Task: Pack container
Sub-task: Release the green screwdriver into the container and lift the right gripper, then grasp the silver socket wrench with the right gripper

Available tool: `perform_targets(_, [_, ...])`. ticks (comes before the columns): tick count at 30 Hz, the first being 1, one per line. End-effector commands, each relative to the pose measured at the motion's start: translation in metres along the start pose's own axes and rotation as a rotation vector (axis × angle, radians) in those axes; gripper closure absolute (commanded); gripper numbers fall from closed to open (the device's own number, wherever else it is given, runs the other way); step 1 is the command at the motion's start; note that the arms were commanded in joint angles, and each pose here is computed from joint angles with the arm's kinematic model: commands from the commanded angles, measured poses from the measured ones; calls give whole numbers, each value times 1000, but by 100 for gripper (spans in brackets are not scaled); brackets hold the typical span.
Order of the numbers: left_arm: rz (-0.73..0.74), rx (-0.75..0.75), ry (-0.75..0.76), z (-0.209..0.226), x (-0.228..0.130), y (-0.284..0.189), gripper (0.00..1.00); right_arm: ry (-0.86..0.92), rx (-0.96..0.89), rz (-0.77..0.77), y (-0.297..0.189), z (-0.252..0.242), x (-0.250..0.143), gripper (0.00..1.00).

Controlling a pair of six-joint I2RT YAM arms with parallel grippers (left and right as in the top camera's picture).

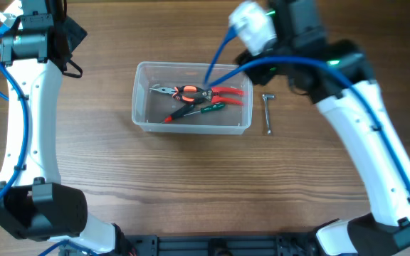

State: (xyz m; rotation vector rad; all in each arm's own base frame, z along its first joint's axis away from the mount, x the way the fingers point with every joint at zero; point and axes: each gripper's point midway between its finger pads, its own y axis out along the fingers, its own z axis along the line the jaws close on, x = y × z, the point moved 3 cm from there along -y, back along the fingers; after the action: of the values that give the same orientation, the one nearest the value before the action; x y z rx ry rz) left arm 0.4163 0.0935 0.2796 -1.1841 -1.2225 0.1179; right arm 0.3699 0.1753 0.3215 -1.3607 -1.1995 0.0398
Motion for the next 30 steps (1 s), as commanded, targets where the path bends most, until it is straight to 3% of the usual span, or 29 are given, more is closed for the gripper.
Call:
perform_targets(1, [-27,-6,3,3,7,-10,0,530,0,141,24,-43,-54,37])
perform_targets(9, [-27,-5,3,3,7,-10,0,909,-20,482,94,-47,-165,42])
perform_targets(15, [-27,-6,3,3,7,-10,0,956,22,680,146,-14,-219,47])
perform_targets(22, [-27,-5,3,3,7,-10,0,965,32,718,173,-4,-241,51])
perform_targets(30, [-27,-5,3,3,7,-10,0,941,33,682,185,-6,-240,51])
